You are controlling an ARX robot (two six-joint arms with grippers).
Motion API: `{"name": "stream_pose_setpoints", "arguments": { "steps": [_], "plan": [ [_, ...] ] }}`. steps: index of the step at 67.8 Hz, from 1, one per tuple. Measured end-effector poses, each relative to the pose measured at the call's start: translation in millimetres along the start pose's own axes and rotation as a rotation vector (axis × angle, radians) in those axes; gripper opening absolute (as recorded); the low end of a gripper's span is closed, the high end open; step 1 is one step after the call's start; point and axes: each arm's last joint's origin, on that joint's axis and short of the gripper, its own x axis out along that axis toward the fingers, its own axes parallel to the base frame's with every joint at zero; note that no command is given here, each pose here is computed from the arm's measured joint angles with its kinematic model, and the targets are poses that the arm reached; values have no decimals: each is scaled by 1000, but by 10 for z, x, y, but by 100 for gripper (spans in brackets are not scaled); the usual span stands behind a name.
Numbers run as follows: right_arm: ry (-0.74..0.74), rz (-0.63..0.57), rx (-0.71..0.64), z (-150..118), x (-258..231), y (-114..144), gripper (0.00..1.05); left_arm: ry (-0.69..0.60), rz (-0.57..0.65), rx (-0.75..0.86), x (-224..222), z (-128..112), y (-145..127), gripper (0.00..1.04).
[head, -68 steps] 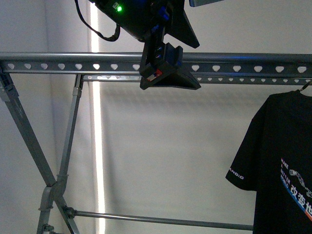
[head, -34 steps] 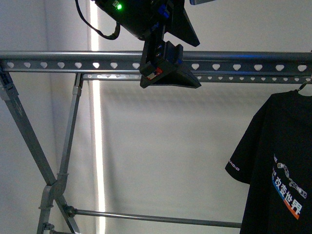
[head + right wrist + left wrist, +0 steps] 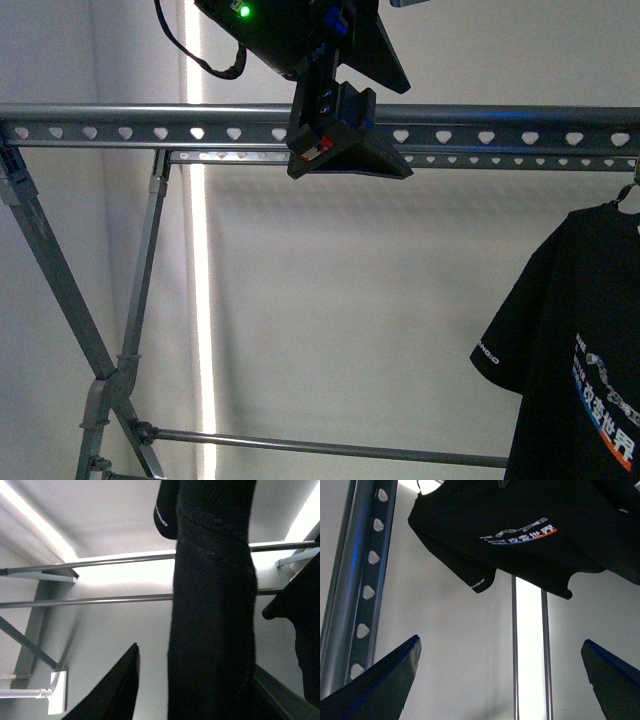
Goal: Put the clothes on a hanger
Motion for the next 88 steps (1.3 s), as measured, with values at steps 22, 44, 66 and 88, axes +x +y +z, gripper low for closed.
{"name": "stream_pose_setpoints", "arguments": {
  "steps": [22, 44, 66, 88],
  "plan": [
    [-237, -71, -68, -105, -644, -27, 99, 0, 0, 0, -1, 1, 1, 98],
    [-658, -16, -118, -624, -1701, 341, 97, 0, 0, 1, -1, 1, 1, 98],
    [-645, 13, -160, -1718, -1953, 597, 65, 4, 6, -4, -9, 7, 7, 98],
    [-619, 8, -174, -2332, -1835, 628, 7, 21, 945, -1073, -425, -102, 227, 98]
  ]
}}
